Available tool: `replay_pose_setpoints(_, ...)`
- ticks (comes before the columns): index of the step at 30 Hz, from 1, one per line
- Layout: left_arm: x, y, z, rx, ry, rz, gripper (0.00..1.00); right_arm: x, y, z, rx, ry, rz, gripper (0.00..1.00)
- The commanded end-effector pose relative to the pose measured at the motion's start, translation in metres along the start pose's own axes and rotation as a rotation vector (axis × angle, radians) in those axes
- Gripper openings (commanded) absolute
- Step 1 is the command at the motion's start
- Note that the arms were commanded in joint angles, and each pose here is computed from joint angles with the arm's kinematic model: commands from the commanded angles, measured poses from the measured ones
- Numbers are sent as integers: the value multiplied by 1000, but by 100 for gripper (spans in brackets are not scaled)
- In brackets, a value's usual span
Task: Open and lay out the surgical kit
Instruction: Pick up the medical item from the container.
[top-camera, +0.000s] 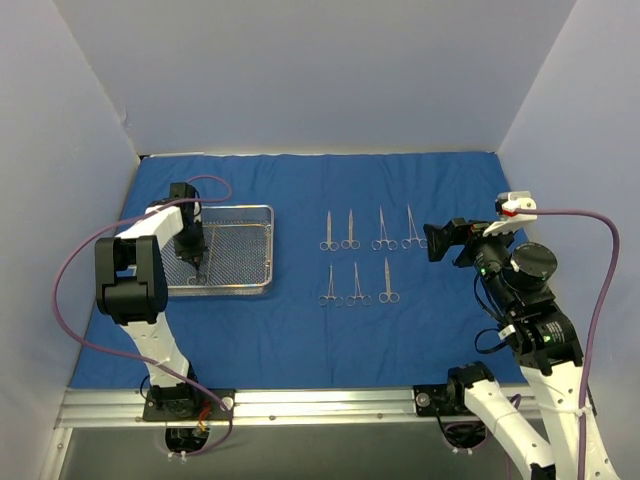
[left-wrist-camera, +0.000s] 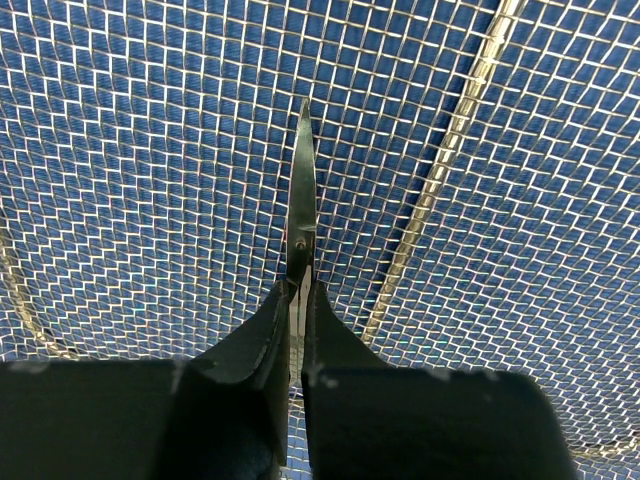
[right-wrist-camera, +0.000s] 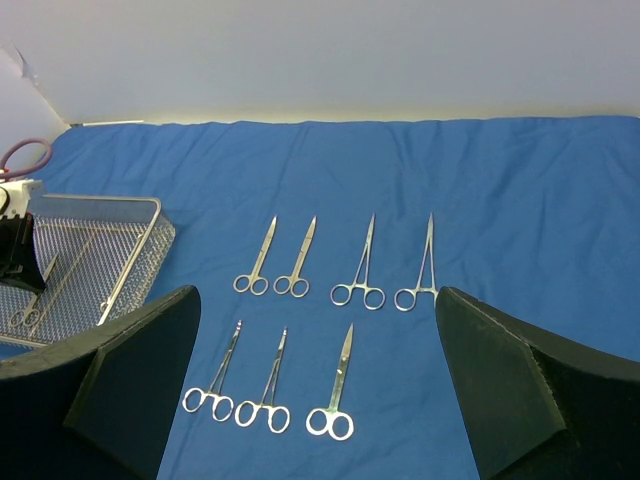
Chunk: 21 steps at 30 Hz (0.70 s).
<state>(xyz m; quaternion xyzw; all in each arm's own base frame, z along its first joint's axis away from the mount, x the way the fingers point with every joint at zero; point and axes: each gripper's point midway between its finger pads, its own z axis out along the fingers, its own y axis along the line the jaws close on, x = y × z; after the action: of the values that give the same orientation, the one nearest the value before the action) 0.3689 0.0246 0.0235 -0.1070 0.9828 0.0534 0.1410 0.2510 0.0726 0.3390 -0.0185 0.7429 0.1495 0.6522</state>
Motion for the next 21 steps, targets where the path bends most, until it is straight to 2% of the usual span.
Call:
replay_pose_setpoints(1,-5,-14,-3,61,-6,-22,2,-9,6,2,-30,-38,-1,100)
replay_pose_setpoints(15,-45,-27,-78,160,-168,-167,2,5,39,31,-195,61,77,100)
replay_pose_setpoints(21,-52,-46,-110,202,-223,-173,2,34,65,62,-306,162,169,98)
